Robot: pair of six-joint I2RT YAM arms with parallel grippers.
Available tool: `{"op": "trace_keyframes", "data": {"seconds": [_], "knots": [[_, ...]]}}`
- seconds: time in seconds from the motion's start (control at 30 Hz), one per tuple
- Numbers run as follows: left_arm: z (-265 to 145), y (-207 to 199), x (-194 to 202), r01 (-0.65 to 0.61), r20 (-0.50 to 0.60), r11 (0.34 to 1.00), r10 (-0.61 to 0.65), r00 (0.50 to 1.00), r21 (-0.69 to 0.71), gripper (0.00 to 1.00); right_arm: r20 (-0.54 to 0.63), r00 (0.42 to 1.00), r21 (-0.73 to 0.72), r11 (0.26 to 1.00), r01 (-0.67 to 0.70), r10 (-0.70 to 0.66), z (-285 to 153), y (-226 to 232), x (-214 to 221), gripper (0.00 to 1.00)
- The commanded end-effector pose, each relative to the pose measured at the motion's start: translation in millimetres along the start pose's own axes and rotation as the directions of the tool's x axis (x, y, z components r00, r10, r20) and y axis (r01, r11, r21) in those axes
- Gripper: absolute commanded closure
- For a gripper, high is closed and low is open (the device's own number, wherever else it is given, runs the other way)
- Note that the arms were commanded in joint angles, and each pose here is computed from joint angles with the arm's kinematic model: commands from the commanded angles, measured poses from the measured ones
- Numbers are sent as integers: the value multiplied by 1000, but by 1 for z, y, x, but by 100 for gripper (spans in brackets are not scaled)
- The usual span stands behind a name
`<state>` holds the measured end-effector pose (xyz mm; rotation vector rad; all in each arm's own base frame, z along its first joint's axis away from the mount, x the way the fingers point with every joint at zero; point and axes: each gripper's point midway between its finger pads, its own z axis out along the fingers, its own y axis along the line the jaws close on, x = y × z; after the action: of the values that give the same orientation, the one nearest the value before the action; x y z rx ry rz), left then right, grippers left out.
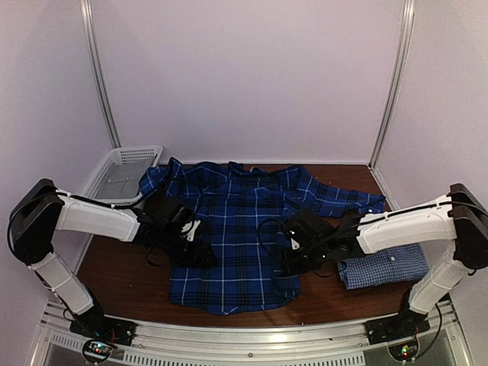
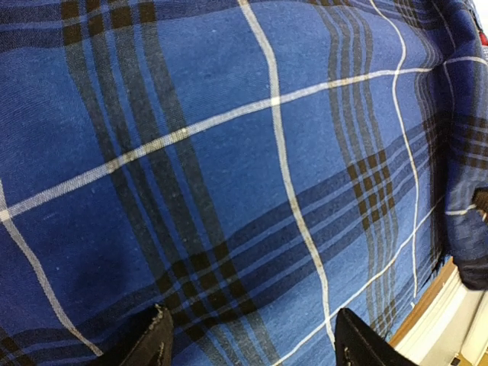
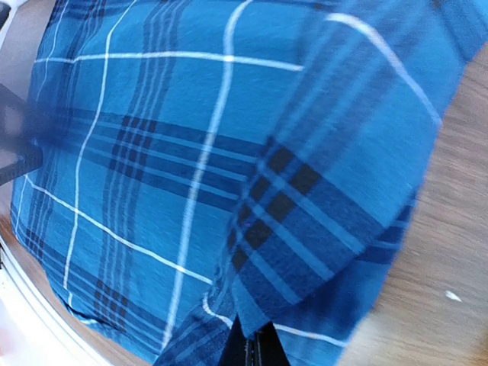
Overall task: Fold and stack the long sleeve shirts
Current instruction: Flatten out the crumpled shirt at the center of the board.
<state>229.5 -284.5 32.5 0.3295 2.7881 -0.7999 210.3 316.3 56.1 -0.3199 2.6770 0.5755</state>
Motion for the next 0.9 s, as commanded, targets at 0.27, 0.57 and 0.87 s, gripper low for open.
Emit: {"op": "trace_keyframes", "data": {"seconds": [0.27, 0.57, 0.87], "knots": [[-6, 43, 59, 31, -141, 991, -50, 989, -133, 25, -82, 996, 181, 983, -26, 41, -36, -89, 61, 100], [-15, 52, 85, 69, -184, 988, -94, 978, -141, 25, -160, 986, 141, 990, -23, 46, -43, -96, 92, 100], [-27, 38, 75, 69, -170, 991, -88, 981, -117, 25, -74, 997, 78, 997, 9, -4, -71, -68, 52, 65]]}}
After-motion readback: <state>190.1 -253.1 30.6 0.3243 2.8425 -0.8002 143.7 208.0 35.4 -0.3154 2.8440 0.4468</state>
